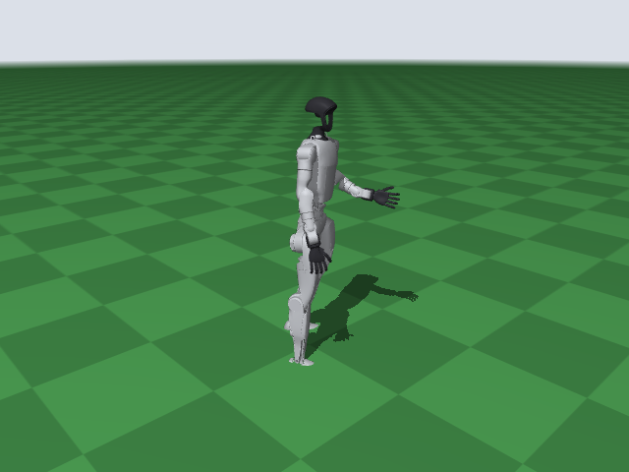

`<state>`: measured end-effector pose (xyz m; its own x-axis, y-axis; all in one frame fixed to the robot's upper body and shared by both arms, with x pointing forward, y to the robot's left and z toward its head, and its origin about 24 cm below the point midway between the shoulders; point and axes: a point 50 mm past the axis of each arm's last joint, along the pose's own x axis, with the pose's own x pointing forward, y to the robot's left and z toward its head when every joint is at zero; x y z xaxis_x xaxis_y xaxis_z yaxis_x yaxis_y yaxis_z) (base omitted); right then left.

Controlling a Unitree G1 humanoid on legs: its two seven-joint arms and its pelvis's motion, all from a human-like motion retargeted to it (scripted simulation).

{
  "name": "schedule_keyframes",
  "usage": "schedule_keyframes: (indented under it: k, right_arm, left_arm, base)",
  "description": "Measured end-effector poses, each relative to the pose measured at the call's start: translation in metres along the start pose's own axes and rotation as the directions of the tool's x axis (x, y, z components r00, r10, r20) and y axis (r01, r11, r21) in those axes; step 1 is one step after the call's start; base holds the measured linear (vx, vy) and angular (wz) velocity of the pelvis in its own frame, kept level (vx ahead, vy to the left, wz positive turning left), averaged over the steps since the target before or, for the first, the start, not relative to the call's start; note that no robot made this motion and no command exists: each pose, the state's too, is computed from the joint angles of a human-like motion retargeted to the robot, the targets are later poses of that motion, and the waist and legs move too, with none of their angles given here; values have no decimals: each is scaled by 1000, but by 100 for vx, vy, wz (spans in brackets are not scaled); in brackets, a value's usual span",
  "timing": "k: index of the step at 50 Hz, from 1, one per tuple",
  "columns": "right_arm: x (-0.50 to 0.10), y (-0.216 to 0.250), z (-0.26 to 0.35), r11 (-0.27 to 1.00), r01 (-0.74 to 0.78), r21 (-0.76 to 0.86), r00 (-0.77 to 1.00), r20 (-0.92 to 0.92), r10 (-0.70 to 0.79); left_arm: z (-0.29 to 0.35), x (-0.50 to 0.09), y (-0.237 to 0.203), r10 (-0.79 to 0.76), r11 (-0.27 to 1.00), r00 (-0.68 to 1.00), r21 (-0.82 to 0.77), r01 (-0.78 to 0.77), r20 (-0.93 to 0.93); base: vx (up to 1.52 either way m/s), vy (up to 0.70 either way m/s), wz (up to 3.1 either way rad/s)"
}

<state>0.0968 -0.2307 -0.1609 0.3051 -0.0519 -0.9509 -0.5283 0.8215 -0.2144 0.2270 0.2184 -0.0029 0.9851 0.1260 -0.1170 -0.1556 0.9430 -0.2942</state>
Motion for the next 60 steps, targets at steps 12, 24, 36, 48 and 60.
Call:
schedule_keyframes:
  k: [12, 24, 36, 48, 60]
  right_arm:
    - [0, -11, 14, 998, -29, 48, 999, 46, 27]
    - [-1, -19, 31, 998, -67, 21, 992, 112, 64]
    - [-3, -26, 41, 997, -81, -18, 986, 148, 83]
    - [-5, -31, 48, 996, -86, -31, 982, 168, 90]
    - [-6, -36, 55, 995, -75, -59, 980, 179, 84]
  left_arm:
    - [75, 23, -29, -269, 962, 930, 124, 245, 250]
    - [129, 26, -75, -580, 806, 742, 368, 463, 336]
    - [142, 24, -99, -706, 682, 644, 529, 506, 295]
    - [144, 24, -102, -721, 637, 635, 624, 453, 276]
    - [145, 24, -100, -728, 573, 644, 726, 381, 236]
  base:
    - [0, 0, 0]
    - [0, 0, 0]
    - [0, 0, 0]
    - [0, 0, 0]
    - [0, 0, 0]
